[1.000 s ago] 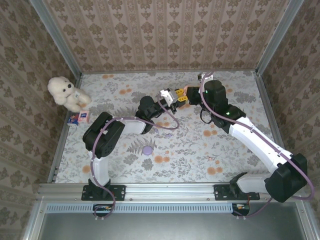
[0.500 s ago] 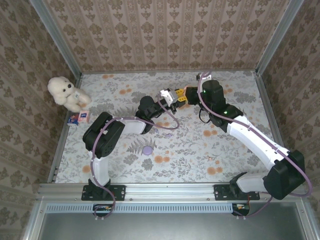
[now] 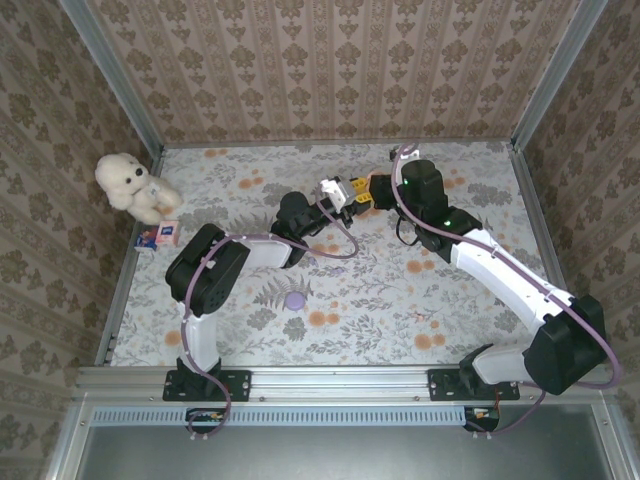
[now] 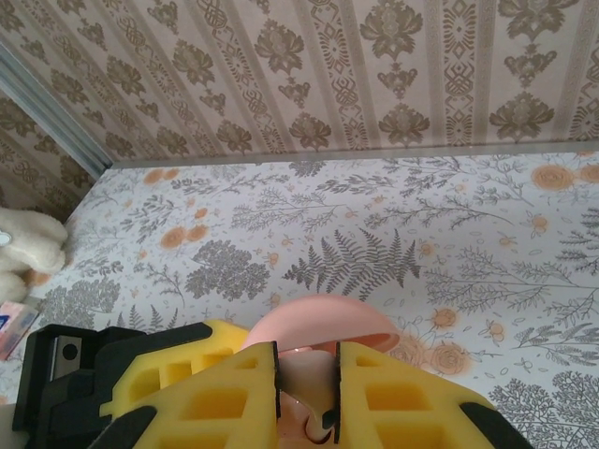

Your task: Insert the wireless bluetooth earbuds into the charging case

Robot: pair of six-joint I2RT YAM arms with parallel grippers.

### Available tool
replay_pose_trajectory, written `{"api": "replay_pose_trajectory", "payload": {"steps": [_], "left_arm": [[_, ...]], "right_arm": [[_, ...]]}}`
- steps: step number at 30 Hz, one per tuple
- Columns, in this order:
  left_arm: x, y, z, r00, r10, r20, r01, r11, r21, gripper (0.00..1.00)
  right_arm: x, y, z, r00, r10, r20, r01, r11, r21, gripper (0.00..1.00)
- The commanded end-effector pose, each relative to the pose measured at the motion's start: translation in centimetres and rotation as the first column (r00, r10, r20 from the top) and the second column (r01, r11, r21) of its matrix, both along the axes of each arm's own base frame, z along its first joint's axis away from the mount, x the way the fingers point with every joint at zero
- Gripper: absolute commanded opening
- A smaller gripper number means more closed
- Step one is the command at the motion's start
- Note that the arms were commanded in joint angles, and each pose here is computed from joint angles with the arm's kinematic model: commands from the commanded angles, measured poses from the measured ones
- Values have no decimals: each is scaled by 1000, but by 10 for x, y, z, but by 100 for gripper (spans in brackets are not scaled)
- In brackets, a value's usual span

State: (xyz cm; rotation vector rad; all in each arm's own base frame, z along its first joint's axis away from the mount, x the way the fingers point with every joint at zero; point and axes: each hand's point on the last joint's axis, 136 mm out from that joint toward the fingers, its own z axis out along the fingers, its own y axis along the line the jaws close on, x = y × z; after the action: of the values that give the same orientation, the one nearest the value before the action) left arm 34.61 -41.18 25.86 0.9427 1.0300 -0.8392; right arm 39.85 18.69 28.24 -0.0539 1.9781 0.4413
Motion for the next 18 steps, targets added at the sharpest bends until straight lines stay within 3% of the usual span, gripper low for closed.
{"api": "replay_pose_trajectory", "payload": {"steps": [1,11,13,18], "left_arm": [[-7,-3,22,999,-21,46,23,998,-55,0],[-4,-4,21,999,-18,31,20,998,-60,0],[-5,-4,20,999,-20,27,21,998,-59,0],[-4,-4,16,1000,-19,16,20,998,-57,0]], "right_arm": [[-7,15,-19,994,96,-48,-98,995,-35,19],[-13,14,-24,991,113,-68,-117,991,-59,23],[-12,12,-21,993,96,-74,-100,993,-56,28],[-7,8,-4,996,52,-68,-54,998,-26,51]]}}
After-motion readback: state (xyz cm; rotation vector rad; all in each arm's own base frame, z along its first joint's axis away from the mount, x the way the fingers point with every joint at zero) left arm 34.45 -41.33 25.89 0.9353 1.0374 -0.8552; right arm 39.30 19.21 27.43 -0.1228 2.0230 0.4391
